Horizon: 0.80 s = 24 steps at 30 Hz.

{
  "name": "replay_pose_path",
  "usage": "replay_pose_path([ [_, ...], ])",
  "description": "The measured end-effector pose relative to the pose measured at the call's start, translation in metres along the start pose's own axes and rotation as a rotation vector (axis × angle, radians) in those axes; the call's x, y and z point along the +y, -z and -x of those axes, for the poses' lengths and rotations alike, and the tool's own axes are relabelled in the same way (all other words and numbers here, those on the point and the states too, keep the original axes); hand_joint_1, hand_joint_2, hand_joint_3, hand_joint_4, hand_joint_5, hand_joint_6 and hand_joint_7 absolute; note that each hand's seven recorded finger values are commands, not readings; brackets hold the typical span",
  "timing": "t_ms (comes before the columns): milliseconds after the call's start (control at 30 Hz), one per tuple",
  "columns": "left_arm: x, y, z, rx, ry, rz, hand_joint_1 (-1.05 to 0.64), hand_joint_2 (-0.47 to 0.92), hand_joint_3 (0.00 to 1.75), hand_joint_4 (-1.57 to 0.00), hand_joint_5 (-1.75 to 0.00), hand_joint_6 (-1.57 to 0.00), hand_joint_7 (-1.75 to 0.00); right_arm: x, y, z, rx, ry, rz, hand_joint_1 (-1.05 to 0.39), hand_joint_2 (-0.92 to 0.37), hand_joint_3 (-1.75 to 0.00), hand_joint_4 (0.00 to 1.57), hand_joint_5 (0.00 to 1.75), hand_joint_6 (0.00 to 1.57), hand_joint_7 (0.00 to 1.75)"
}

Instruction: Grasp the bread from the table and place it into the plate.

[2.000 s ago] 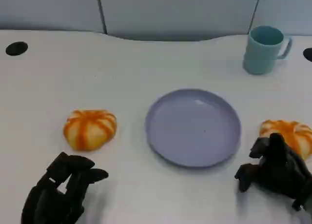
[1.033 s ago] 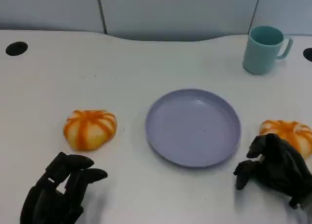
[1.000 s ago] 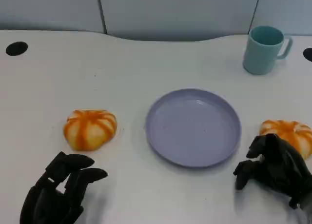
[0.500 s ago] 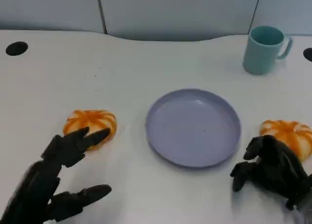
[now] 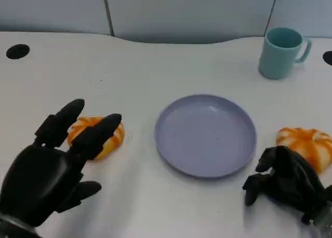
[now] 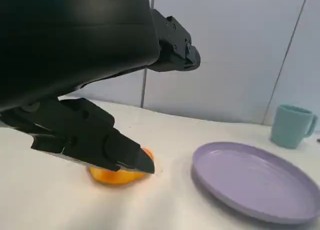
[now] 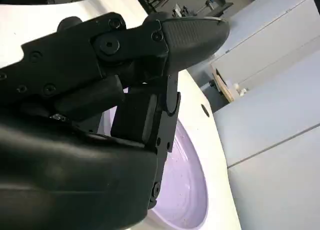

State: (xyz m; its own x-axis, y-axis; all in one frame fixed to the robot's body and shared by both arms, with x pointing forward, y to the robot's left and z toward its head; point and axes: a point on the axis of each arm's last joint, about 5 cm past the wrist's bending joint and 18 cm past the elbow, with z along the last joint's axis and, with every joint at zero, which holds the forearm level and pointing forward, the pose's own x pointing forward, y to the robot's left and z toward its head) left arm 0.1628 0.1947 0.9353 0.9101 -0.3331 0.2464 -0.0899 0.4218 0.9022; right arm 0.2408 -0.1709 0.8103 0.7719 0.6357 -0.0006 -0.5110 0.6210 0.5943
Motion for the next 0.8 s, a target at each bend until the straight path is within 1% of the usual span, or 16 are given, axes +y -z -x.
replay_pose_path([
  [133, 0.002, -0.002, -0.012, 0.018, 0.039, -0.120, -0.03, 0.79, 0.02, -0.01, -0.09, -0.15, 0.00, 0.0000, 0.000, 0.000, 0.001, 0.002, -0.002, -0.58, -0.92, -0.21, 1.57, 0.64, 1.57, 0.40],
  [267, 0.005, -0.002, -0.027, 0.023, 0.078, -0.169, 0.00, 0.84, 0.02, -0.01, -0.09, -0.13, 0.00, 0.0003, 0.001, 0.000, 0.001, 0.004, -0.003, -0.57, -0.92, -0.19, 1.57, 0.64, 1.57, 0.41],
  [367, 0.001, 0.004, -0.037, 0.035, 0.138, -0.183, 0.02, 0.85, 0.02, -0.01, -0.09, -0.13, 0.00, 0.0004, 0.001, 0.000, 0.007, 0.002, -0.018, -0.56, -0.92, -0.19, 1.57, 0.63, 1.57, 0.40],
  [567, -0.002, 0.014, -0.054, 0.053, 0.209, -0.182, 0.03, 0.88, 0.02, 0.00, -0.07, -0.10, 0.00, 0.0009, 0.002, 0.000, 0.005, 0.002, -0.015, -0.56, -0.92, -0.21, 1.57, 0.64, 1.57, 0.41],
  [800, -0.006, 0.024, -0.074, 0.095, 0.334, -0.124, -0.01, 0.90, 0.02, 0.00, -0.05, -0.08, 0.00, 0.0017, 0.001, -0.001, 0.000, 0.011, -0.009, -0.56, -0.92, -0.22, 1.57, 0.66, 1.57, 0.43],
])
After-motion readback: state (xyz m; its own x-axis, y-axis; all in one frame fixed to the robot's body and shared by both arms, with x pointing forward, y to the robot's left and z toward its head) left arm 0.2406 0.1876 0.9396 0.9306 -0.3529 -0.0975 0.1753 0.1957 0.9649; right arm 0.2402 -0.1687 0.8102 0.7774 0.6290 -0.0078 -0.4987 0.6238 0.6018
